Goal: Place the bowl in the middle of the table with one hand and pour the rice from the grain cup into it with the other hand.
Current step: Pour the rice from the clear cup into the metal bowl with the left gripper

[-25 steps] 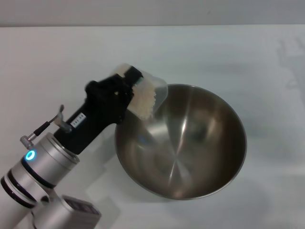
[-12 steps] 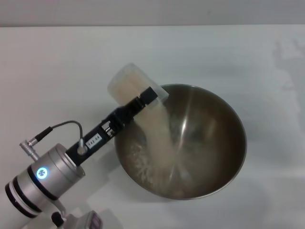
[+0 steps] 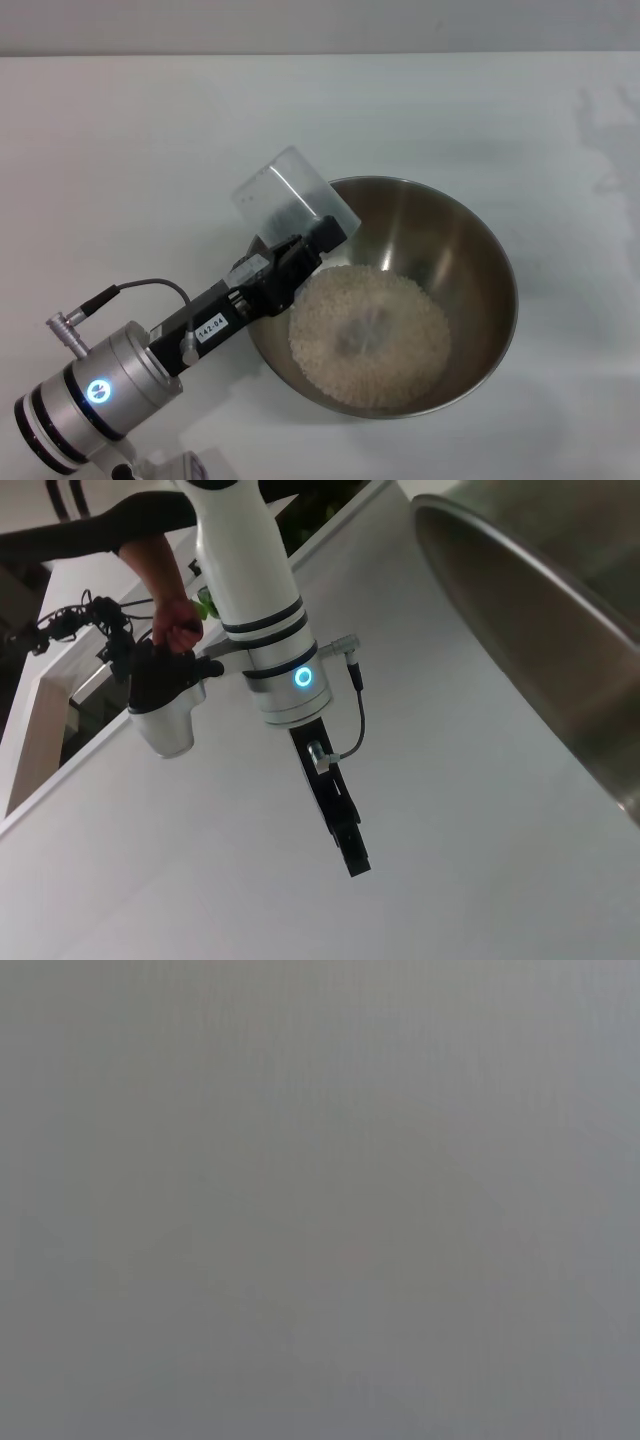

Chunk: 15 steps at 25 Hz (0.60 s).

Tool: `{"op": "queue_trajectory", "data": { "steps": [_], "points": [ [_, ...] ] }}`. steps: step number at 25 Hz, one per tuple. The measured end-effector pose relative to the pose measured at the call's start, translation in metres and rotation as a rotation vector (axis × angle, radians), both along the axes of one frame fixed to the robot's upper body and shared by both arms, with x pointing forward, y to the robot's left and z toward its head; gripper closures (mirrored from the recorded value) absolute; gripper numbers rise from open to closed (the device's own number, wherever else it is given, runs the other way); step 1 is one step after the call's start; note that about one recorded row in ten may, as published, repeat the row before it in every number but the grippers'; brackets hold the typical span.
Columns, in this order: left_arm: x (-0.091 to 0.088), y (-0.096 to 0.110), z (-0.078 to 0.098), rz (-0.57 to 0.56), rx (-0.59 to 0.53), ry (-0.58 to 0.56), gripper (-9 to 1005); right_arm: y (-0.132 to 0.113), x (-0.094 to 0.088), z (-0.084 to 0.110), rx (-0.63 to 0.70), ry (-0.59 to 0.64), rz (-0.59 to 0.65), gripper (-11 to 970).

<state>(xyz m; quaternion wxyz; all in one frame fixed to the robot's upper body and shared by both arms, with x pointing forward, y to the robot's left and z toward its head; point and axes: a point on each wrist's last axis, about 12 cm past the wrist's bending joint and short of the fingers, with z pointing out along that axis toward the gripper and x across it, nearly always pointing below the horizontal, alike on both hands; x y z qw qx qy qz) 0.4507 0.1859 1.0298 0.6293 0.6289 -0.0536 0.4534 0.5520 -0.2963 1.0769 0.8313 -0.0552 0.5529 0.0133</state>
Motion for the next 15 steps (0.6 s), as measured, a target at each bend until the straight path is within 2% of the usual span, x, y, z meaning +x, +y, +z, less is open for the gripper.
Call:
{"op": "queue_trajectory", "data": {
  "steps": [12, 15],
  "points": [
    [-0.0005, 0.0012, -0.0002, 0.001, -0.002, 0.006, 904, -0.0001, -0.0018, -0.0027, -0.001, 0.013, -0.002, 475],
    [-0.0009, -0.0022, 0.0054, -0.004, -0.14, 0.124, 900, 0.0026, 0.0017, -0.0003, 0.009, 0.008, 0.01, 475]
  ]
}}
